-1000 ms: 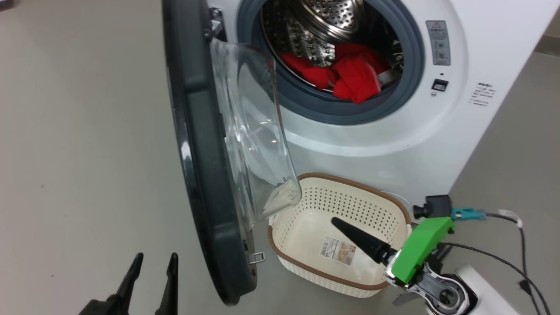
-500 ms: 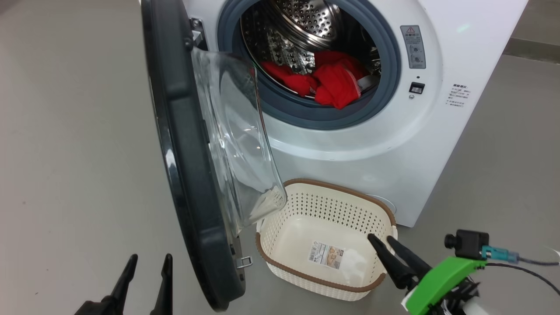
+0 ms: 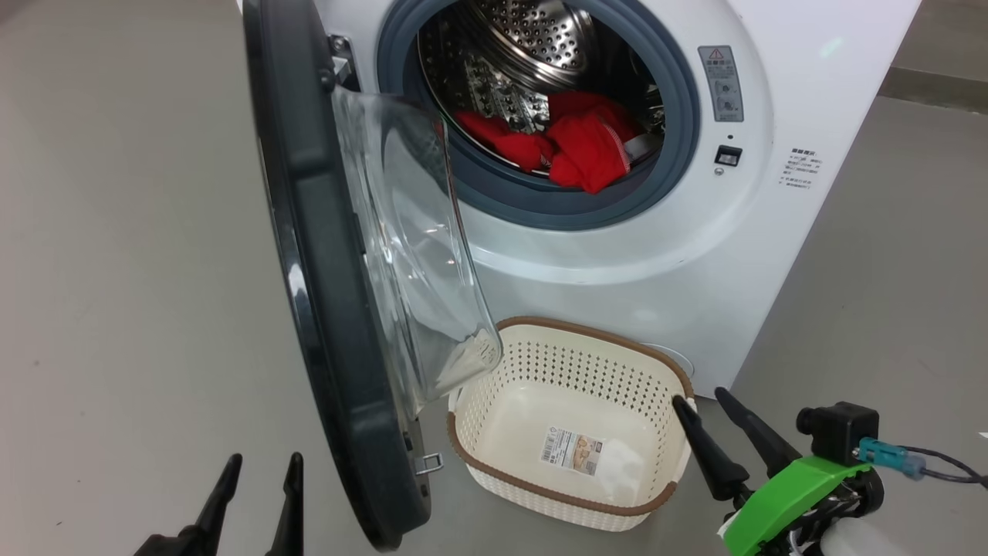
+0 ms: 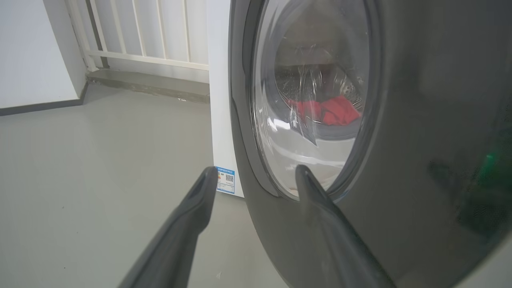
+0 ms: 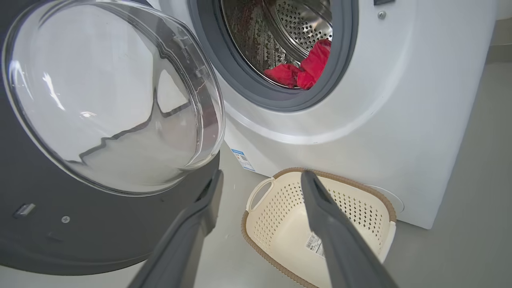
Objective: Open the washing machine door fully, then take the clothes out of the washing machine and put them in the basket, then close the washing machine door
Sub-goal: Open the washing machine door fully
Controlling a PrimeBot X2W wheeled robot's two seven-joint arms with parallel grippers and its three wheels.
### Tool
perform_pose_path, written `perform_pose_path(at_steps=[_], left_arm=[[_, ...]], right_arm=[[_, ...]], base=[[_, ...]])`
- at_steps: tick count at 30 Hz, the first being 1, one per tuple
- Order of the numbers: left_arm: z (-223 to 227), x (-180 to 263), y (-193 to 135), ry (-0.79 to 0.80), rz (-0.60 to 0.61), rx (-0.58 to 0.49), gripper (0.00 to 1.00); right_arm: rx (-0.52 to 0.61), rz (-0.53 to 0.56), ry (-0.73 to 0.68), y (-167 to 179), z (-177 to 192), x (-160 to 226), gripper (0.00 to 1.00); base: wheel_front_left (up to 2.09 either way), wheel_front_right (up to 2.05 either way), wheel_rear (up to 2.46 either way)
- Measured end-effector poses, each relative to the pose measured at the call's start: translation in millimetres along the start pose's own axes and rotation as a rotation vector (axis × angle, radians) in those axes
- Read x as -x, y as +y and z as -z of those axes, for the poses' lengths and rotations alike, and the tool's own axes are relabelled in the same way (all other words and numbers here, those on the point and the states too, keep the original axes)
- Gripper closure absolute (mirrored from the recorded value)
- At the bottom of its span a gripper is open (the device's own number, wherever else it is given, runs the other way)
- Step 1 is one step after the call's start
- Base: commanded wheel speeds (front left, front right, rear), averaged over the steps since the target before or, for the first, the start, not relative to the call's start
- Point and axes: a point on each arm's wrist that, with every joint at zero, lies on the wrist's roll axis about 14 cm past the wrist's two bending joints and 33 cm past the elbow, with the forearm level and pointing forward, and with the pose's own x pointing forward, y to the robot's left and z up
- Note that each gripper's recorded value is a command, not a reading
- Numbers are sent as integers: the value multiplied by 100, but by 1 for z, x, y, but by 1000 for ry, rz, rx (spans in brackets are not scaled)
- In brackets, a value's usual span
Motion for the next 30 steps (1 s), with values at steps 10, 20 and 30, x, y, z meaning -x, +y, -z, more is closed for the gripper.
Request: perform_pose_path(at_steps=[10,20,30], left_arm=[[1,1,1,4,-4,3,0],[-1,3,3,-3,-9,5,0],[0,4,4,-2,-14,6,0]], right_arm=[[183,5,-69,6,-8,6,0],[230,57,-141,4,-20,17,0],[243,87,-92,-3,-1,24,0]], base=[[0,0,0],[0,0,0],[0,0,0]])
